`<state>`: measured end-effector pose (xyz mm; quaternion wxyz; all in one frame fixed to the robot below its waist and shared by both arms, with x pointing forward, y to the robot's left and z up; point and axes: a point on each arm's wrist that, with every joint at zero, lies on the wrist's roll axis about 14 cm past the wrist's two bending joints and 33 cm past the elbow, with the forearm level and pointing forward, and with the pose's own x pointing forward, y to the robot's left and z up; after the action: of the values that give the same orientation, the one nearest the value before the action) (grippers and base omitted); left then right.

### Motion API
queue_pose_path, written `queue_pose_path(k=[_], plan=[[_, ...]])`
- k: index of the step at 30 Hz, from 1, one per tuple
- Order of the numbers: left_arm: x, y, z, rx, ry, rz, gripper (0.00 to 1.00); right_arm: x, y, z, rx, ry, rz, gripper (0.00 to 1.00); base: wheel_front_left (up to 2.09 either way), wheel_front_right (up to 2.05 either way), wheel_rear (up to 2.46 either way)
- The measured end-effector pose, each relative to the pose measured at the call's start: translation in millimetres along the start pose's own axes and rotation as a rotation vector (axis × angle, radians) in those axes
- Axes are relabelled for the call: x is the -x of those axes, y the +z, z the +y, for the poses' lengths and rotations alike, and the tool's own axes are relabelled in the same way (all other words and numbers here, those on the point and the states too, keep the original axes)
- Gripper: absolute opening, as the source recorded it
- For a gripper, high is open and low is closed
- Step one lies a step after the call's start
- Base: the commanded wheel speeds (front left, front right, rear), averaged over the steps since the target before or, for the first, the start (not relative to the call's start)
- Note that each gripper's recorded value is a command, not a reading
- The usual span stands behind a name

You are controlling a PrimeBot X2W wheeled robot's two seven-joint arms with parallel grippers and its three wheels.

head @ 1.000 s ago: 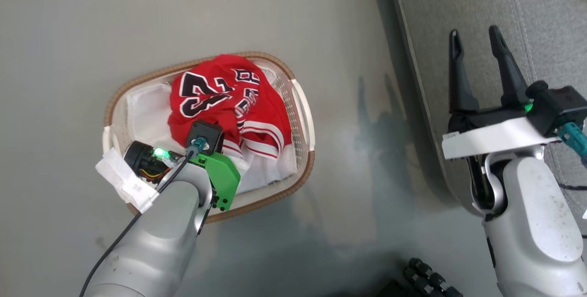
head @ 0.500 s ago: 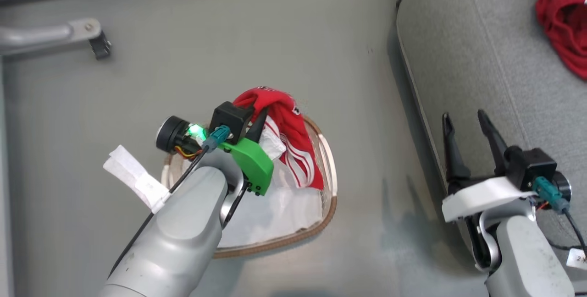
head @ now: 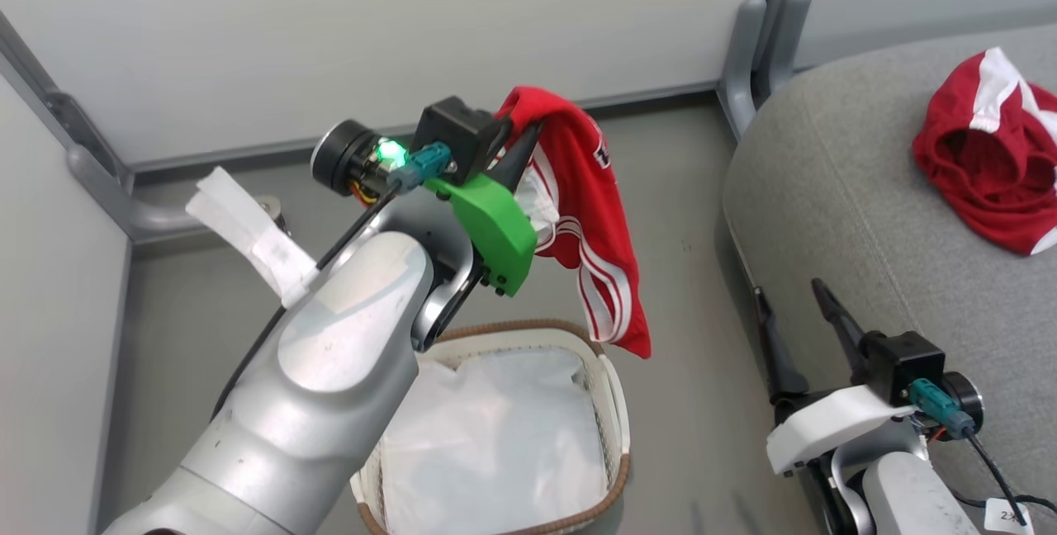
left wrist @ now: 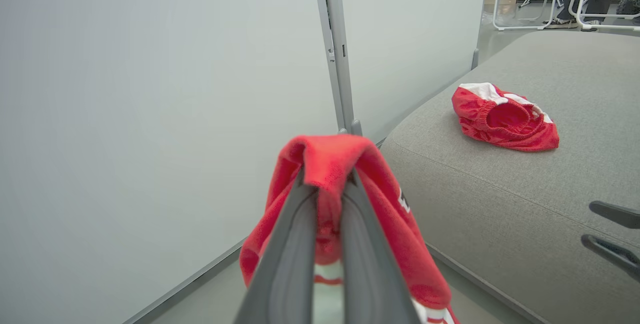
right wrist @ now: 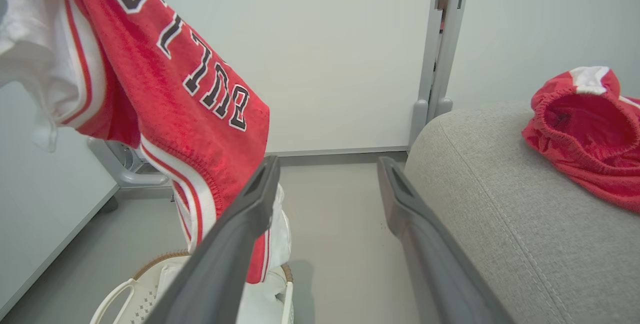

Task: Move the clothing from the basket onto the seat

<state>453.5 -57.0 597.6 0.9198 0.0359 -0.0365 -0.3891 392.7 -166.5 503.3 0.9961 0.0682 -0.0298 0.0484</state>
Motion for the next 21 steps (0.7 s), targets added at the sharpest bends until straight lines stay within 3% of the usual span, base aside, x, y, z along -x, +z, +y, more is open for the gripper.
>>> queue_pose_path(k=[11, 21], plan=[[5.6, 84.0, -9.1, -0.051, -0.004, -0.096, 0.00, 3.4, 43.5, 68.5, 0.004, 0.203, -0.124, 1.00, 0.00, 0.00, 0.00], [7.2, 104.4, -10.4, -0.066, 0.002, -0.115, 0.00, -7.9, 64.5, 129.7, 0.037, 0.397, -0.177, 1.00, 0.00, 0.00, 0.00]])
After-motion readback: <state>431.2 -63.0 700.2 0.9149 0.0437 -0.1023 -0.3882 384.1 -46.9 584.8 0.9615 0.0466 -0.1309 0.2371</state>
